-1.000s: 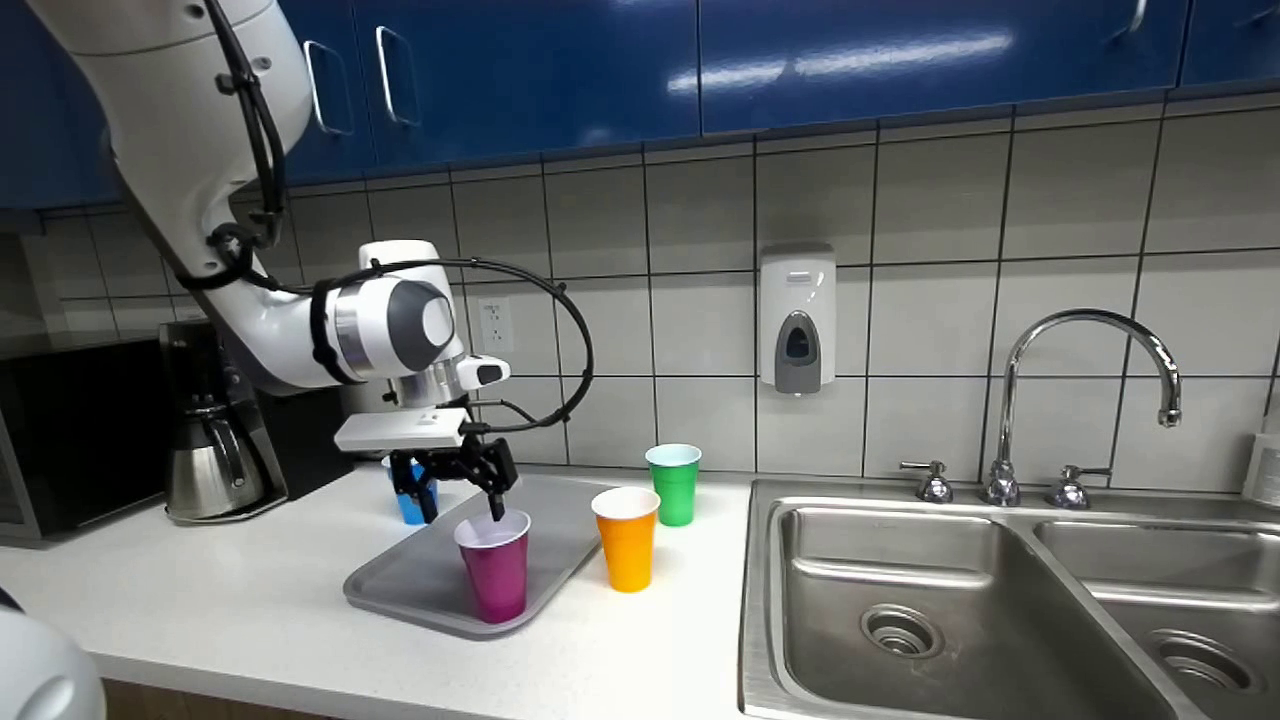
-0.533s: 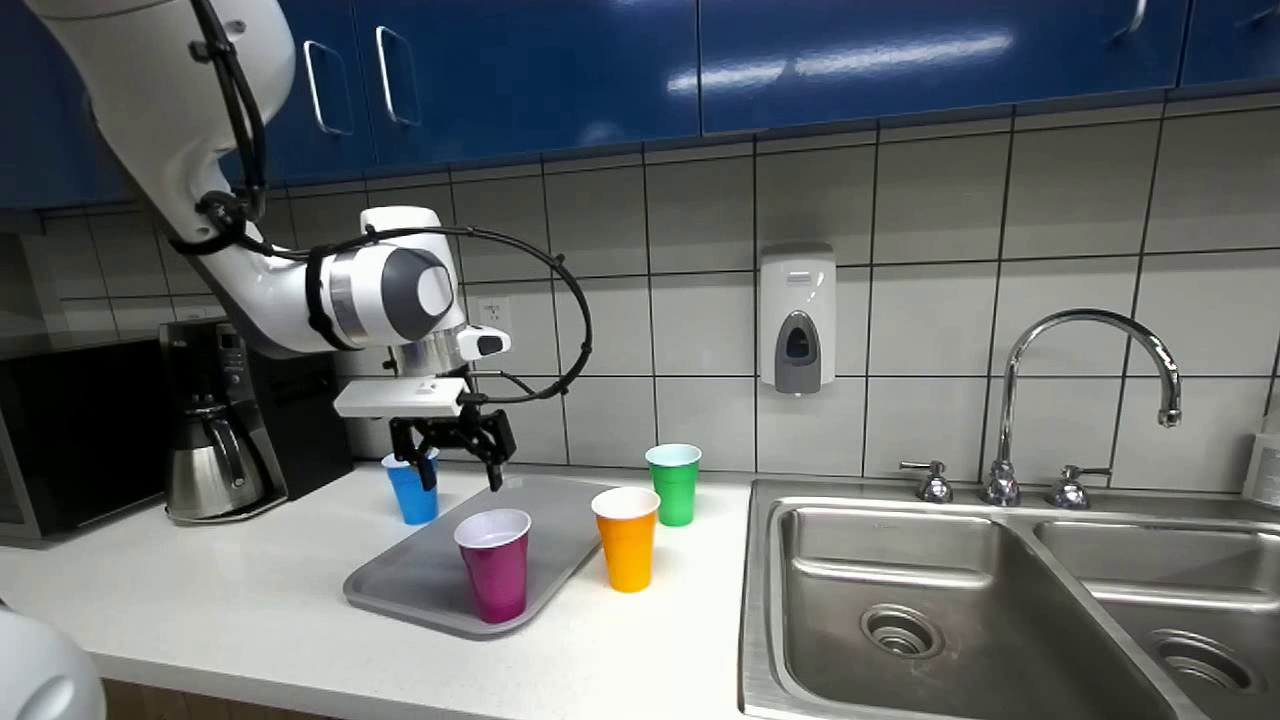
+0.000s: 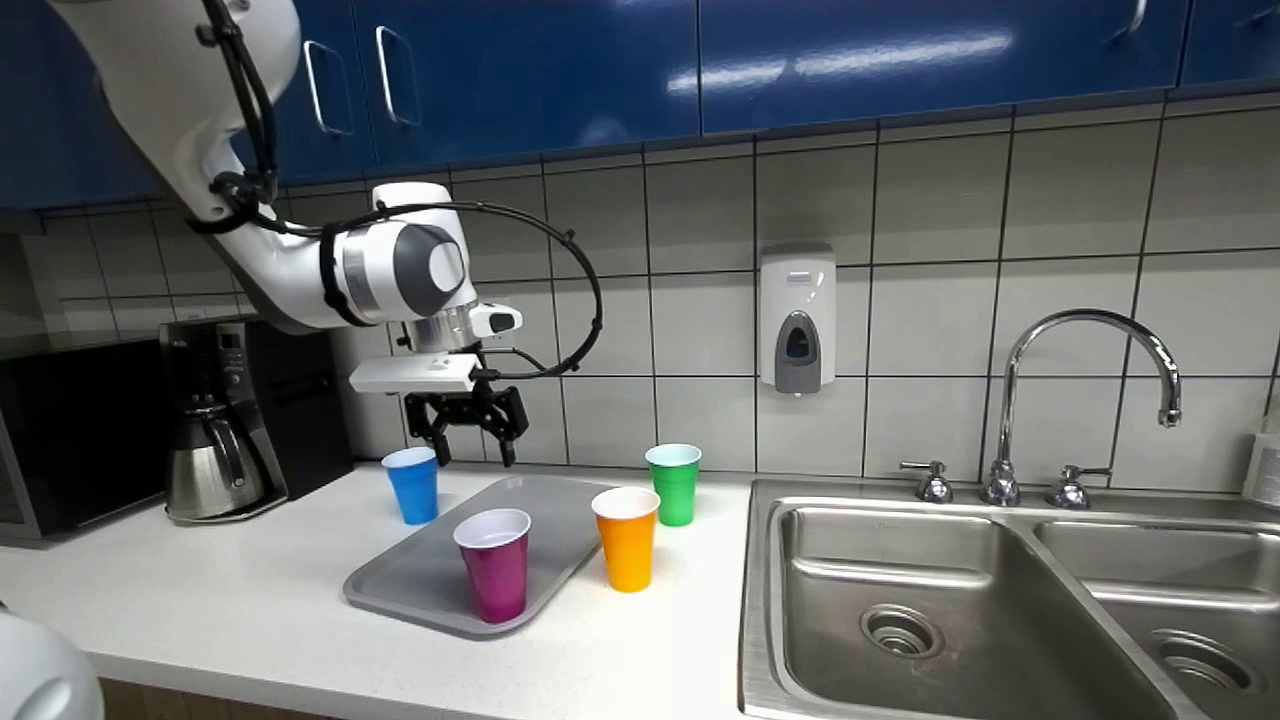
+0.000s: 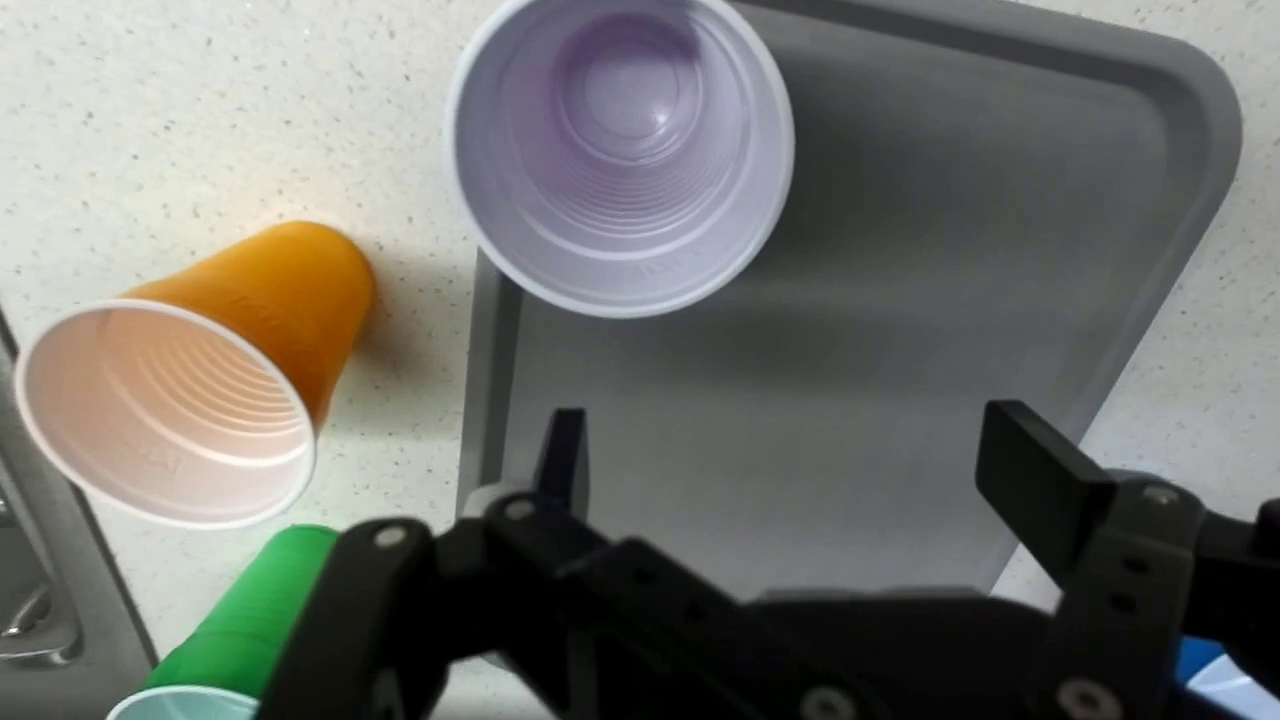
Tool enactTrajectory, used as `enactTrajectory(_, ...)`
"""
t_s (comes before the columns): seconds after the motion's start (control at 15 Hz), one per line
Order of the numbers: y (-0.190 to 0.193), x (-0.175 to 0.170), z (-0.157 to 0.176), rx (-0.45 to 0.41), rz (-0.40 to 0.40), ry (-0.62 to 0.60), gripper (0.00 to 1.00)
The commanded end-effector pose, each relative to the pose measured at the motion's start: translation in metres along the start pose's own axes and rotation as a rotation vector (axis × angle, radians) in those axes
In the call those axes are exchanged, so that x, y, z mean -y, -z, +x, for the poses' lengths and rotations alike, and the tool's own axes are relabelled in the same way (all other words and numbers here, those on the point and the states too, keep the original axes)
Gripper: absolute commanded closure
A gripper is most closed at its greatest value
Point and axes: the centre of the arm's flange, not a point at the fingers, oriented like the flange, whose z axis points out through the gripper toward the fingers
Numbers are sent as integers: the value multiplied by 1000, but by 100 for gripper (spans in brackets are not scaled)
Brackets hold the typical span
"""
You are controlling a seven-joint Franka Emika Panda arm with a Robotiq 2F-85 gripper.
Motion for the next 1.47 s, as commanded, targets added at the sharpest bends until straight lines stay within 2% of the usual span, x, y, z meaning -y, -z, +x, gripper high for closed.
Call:
enactTrajectory(0.0, 10, -18, 15, 11, 0, -19, 0)
enactTrajectory(0.6, 7, -64, 27, 44, -18, -98, 0)
enactTrajectory(1.4, -32, -118, 51, 86, -62, -203, 0)
